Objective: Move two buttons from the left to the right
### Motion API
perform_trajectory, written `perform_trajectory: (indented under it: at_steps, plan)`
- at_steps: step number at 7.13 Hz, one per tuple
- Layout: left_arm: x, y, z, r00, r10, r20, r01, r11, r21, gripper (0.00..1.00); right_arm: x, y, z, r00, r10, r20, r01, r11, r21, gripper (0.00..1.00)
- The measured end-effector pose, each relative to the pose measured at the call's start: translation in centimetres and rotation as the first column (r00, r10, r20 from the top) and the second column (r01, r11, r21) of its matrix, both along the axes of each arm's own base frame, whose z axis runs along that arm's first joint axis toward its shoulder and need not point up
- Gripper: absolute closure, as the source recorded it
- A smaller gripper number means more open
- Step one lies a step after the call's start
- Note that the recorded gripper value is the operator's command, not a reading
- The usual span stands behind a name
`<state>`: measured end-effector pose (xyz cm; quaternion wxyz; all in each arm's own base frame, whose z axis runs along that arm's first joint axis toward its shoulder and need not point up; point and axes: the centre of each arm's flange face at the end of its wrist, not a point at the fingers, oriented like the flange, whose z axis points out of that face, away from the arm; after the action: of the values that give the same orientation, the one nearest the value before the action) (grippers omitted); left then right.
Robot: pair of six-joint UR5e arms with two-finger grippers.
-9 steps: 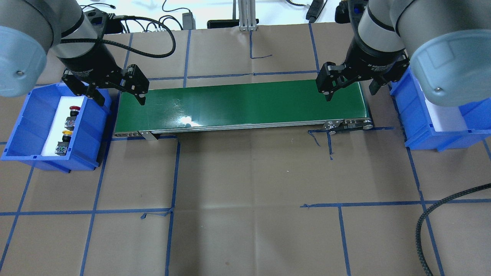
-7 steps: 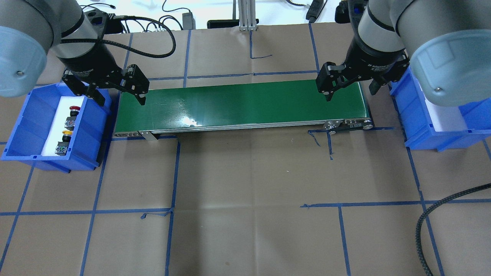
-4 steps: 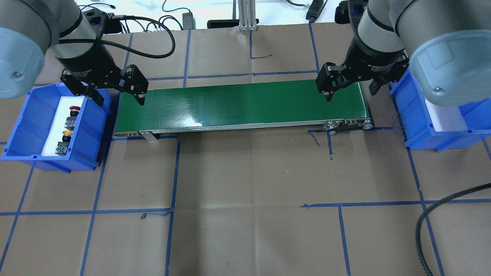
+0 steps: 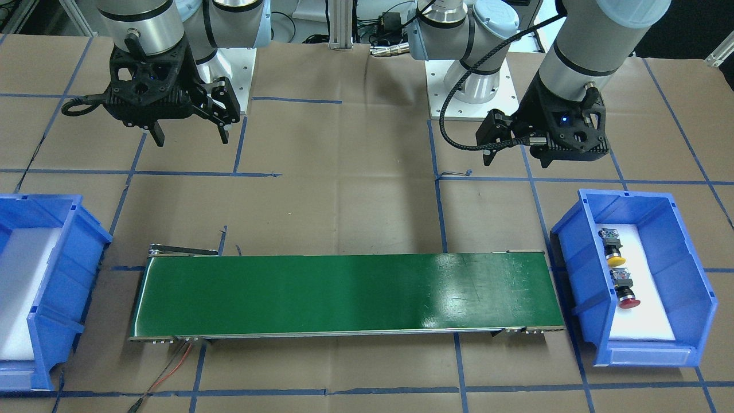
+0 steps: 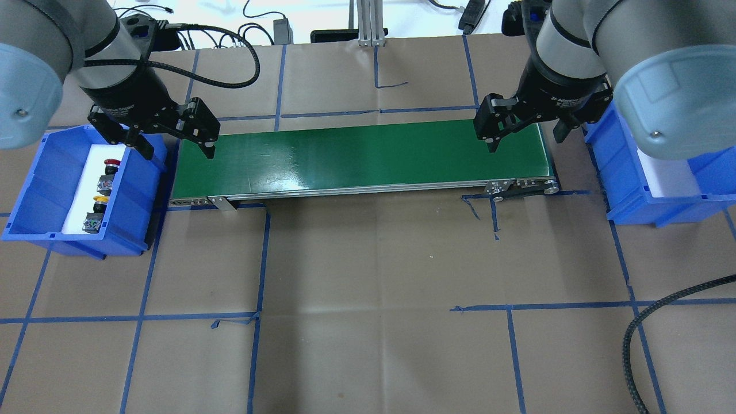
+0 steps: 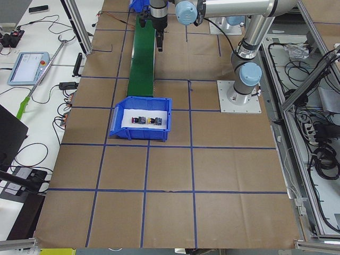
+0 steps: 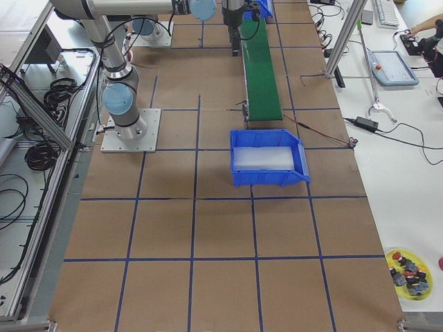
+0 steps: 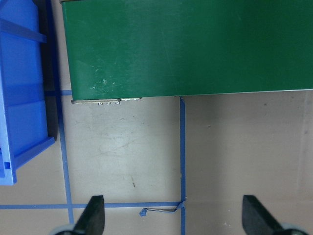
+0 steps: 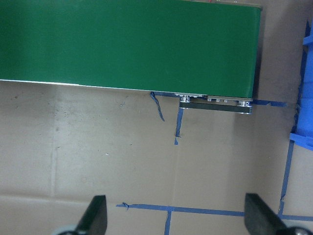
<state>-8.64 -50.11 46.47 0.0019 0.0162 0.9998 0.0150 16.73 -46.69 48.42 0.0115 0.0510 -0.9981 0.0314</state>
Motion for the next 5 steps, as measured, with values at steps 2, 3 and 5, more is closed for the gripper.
perform_trajectory:
  at_steps: [2,3,5]
  plan:
    - [7.3,-0.7,-0.1,1.0,0.028,-0.004,-0.028,1.0,0.005,0.0,0.0,0.0,0.0,1.0,0.0,0.0,0.0,1.0,0.0,0.0]
    - [12.9,-0.6,-0.3,0.999,0.032,-0.01,-0.032,0.999,0.012,0.0,0.0,0.0,0.0,1.0,0.0,0.0,0.0,1.0,0.0,0.0]
    - [24.9,1.1,-1.7,0.999,0.026,-0.037,-0.025,0.999,0.032,0.01,0.0,0.0,0.0,1.0,0.001,-0.002,-0.001,1.0,0.001,0.0]
